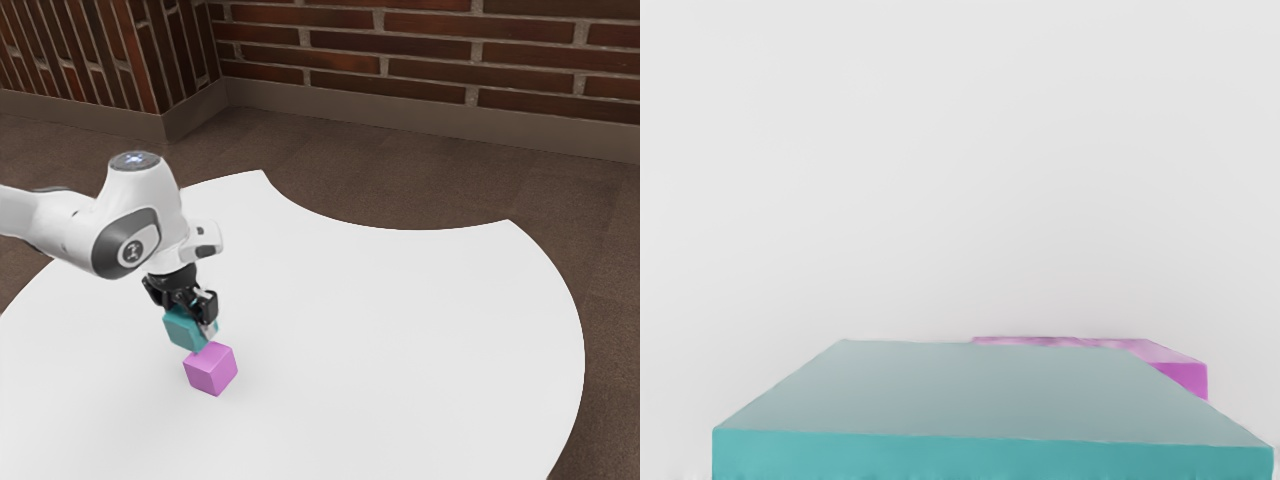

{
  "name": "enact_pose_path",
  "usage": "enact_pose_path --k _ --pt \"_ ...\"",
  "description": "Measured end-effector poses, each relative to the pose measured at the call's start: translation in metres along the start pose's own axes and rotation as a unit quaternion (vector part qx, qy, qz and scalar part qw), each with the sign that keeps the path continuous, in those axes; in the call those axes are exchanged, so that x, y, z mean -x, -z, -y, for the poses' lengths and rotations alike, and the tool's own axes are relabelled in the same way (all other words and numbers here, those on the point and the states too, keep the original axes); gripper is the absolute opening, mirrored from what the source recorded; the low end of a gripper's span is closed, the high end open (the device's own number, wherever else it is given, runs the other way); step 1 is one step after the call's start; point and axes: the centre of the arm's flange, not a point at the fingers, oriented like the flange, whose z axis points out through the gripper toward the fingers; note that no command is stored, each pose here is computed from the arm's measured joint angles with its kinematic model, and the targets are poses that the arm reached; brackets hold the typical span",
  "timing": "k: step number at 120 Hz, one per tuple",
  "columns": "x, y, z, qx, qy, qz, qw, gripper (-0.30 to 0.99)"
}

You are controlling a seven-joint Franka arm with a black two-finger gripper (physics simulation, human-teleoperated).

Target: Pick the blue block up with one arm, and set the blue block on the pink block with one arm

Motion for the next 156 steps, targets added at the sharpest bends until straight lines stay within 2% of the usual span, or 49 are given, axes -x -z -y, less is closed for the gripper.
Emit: enact_pose_path --k 18,40,78,156 --pt "0.000 -0.008 0.000 -0.002 0.000 0.001 1.000 0.30" --pt "-0.002 -0.005 -0.009 0.003 -0.001 -0.015 1.000 0.30" --pt "0.017 -0.011 -0.022 0.007 -0.017 -0.009 1.000 0.30" --pt "0.018 -0.015 -0.021 0.023 0.011 -0.006 1.000 0.30"
